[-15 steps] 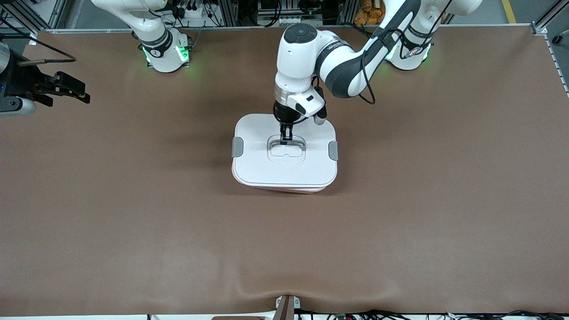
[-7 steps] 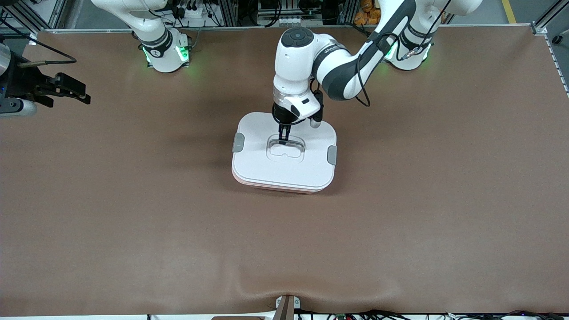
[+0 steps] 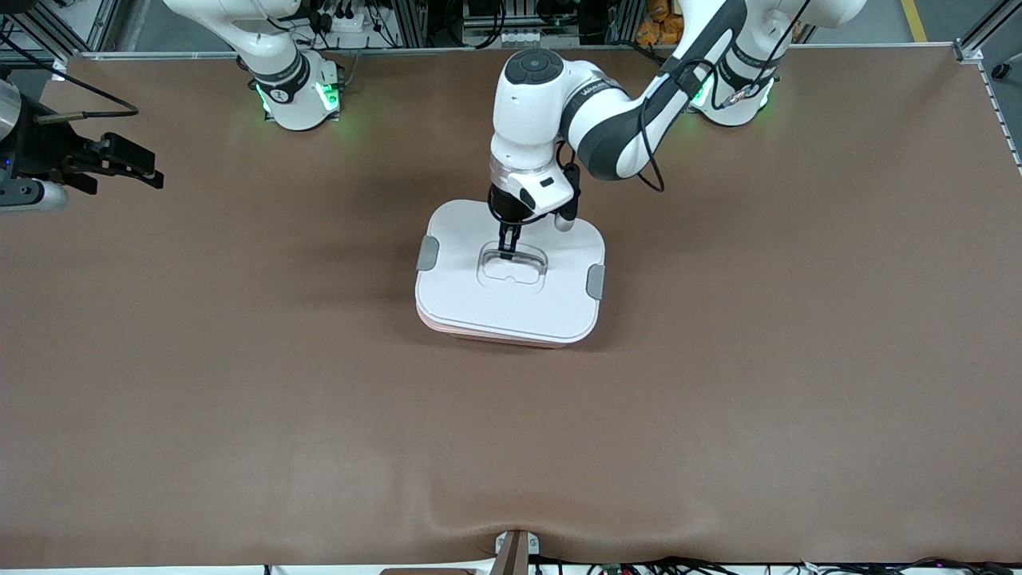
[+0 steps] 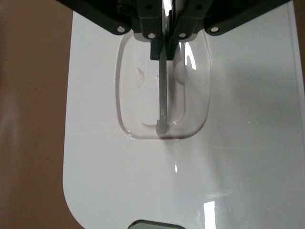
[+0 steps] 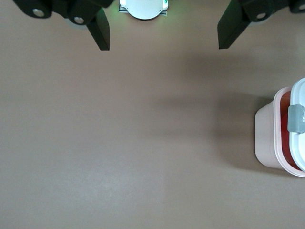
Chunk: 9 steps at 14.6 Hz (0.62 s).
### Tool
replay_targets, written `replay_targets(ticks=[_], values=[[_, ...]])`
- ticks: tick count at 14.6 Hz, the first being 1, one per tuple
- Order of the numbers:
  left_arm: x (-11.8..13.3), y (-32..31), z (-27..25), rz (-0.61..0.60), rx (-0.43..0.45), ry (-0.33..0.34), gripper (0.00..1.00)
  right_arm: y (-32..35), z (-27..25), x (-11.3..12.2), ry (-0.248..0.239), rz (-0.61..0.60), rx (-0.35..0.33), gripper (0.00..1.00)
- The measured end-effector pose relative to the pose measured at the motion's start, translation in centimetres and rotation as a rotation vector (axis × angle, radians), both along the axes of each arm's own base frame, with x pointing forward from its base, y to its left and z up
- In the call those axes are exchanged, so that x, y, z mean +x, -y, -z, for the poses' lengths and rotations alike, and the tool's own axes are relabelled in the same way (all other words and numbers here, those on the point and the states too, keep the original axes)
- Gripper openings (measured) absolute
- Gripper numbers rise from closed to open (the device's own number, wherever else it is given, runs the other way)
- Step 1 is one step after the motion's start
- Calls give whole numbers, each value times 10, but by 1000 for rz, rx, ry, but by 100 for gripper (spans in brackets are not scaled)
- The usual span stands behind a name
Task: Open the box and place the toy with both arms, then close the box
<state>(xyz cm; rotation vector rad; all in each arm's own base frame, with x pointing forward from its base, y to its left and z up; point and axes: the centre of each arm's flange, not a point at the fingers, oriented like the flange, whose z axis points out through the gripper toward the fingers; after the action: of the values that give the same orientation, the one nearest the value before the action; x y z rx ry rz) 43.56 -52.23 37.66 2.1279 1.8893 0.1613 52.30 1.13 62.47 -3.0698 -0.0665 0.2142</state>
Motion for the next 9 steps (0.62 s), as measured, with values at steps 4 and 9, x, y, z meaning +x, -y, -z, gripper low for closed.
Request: replay_targets(ticks=[4,9], values=[[0,0,0,-27,-7,-4,7,3,0,0,0,6,0,100],[0,0,7,-28,-2,-13,7,5,0,0,-1,10,0,100]])
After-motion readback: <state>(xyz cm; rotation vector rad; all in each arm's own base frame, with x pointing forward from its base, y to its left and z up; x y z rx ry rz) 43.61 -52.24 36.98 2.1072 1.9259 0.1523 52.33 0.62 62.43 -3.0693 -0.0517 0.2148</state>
